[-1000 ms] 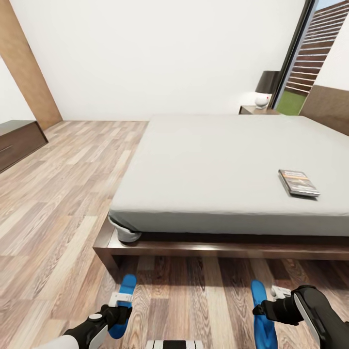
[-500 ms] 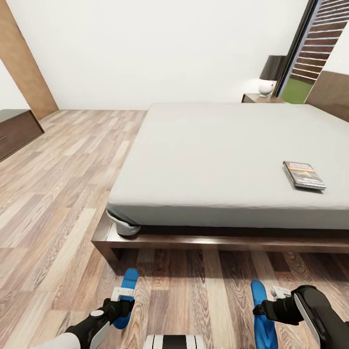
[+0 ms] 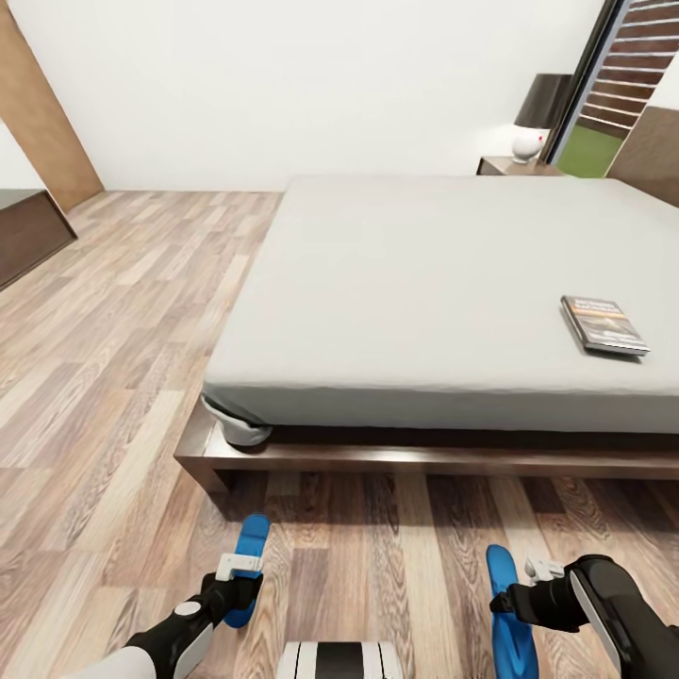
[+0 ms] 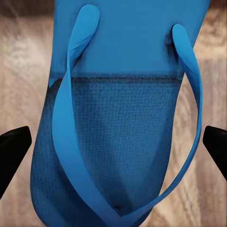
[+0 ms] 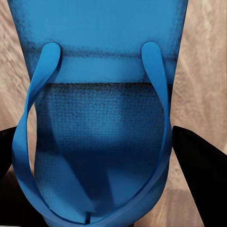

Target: In the bedroom, move the book from the bed onto either nightstand, and place the two sandals side by side next to the bed.

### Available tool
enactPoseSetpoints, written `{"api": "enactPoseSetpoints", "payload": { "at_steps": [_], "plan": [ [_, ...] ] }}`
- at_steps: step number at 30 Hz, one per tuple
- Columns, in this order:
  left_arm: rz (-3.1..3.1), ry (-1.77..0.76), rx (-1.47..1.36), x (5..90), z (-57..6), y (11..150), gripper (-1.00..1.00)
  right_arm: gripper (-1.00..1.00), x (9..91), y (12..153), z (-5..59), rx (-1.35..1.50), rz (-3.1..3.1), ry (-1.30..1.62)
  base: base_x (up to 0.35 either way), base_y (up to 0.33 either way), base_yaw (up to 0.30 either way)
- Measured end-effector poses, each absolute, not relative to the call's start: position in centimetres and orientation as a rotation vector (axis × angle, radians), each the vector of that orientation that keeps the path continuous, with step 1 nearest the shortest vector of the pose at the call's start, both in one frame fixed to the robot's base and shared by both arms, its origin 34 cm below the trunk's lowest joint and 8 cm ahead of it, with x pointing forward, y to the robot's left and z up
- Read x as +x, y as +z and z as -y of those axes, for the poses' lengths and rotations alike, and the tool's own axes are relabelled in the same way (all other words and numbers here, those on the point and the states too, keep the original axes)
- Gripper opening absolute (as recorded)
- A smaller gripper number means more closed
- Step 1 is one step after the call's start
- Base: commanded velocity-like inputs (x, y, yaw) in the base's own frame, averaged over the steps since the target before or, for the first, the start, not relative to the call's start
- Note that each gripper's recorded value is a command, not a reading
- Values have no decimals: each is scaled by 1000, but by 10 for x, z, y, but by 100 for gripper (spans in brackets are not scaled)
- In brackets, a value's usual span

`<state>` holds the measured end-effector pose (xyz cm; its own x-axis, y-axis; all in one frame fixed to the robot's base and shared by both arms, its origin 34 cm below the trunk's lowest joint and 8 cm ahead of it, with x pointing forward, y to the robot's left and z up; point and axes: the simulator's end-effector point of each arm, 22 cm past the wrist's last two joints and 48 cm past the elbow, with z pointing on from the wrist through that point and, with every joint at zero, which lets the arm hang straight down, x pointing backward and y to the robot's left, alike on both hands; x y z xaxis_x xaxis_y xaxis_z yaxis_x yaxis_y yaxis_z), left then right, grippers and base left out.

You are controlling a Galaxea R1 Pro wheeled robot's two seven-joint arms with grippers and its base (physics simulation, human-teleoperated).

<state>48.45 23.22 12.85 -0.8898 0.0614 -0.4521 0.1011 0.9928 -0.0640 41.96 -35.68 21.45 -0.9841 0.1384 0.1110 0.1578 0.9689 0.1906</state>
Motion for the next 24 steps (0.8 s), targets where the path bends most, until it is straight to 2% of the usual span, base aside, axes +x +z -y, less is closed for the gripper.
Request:
{"api": "enactPoseSetpoints", "payload": {
  "at_steps": [14, 24],
  "plan": [
    [-2676, -119, 113, 482, -233, 125, -100, -100, 417, 211, 355, -227, 3012, -305, 2, 1, 0],
    [-2676, -118, 113, 482, -233, 125, -100, -100, 417, 211, 355, -227, 3012, -305, 76, 47, 0]
  ]
}}
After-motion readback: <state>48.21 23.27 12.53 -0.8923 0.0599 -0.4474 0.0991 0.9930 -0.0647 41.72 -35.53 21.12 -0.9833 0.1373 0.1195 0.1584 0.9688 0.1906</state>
